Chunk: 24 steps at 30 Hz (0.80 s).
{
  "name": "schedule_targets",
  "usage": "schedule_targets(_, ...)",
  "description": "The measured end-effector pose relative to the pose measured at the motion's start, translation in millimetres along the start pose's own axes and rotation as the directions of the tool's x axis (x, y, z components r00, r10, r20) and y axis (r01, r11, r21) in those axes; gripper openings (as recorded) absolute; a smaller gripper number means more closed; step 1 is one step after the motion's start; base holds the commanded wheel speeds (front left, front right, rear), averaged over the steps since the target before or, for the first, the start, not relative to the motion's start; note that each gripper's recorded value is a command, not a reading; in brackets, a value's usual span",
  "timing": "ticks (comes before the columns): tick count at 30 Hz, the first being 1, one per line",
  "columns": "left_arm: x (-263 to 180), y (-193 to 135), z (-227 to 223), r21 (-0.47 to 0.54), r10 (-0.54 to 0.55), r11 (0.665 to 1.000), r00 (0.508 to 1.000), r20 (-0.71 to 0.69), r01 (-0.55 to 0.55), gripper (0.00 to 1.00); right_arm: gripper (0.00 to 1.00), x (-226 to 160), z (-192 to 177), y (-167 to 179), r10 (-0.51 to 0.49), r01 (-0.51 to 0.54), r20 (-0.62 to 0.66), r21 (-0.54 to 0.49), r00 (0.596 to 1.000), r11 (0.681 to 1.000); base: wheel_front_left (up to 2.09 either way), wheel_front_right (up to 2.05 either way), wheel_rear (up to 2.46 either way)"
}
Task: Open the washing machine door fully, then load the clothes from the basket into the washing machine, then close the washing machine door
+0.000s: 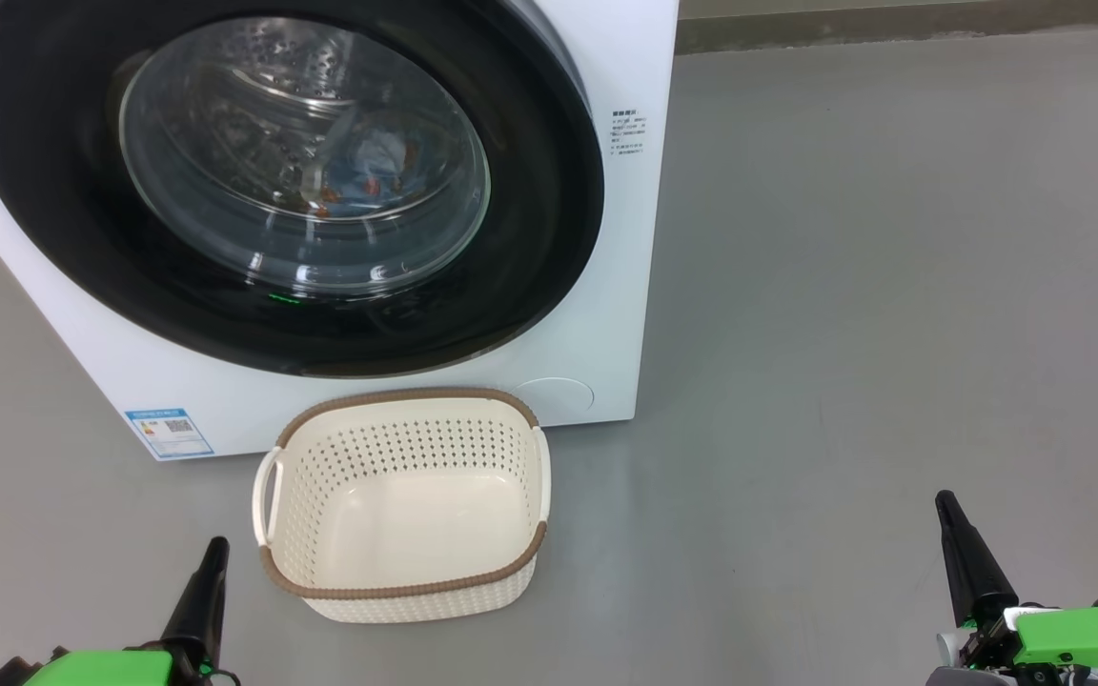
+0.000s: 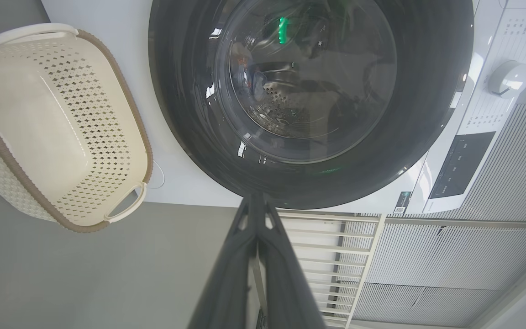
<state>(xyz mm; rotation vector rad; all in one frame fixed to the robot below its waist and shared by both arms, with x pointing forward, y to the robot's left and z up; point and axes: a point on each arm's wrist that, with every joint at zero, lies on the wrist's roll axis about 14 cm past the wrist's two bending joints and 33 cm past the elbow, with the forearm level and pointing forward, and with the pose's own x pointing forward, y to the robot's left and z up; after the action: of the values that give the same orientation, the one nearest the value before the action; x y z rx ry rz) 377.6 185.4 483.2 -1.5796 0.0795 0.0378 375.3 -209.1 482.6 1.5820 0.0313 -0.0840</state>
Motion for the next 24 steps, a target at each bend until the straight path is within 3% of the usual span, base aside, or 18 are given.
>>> schedule_targets(24, 0.0, 0.0, 0.0, 0.000, 0.000, 1.000, 1.000, 0.000, 0.000, 0.00, 0.00, -0.1, 0.4, -0.1, 0.000, 0.000, 0.002, -0.001, 1.000, 1.000, 0.00, 0.00, 0.00)
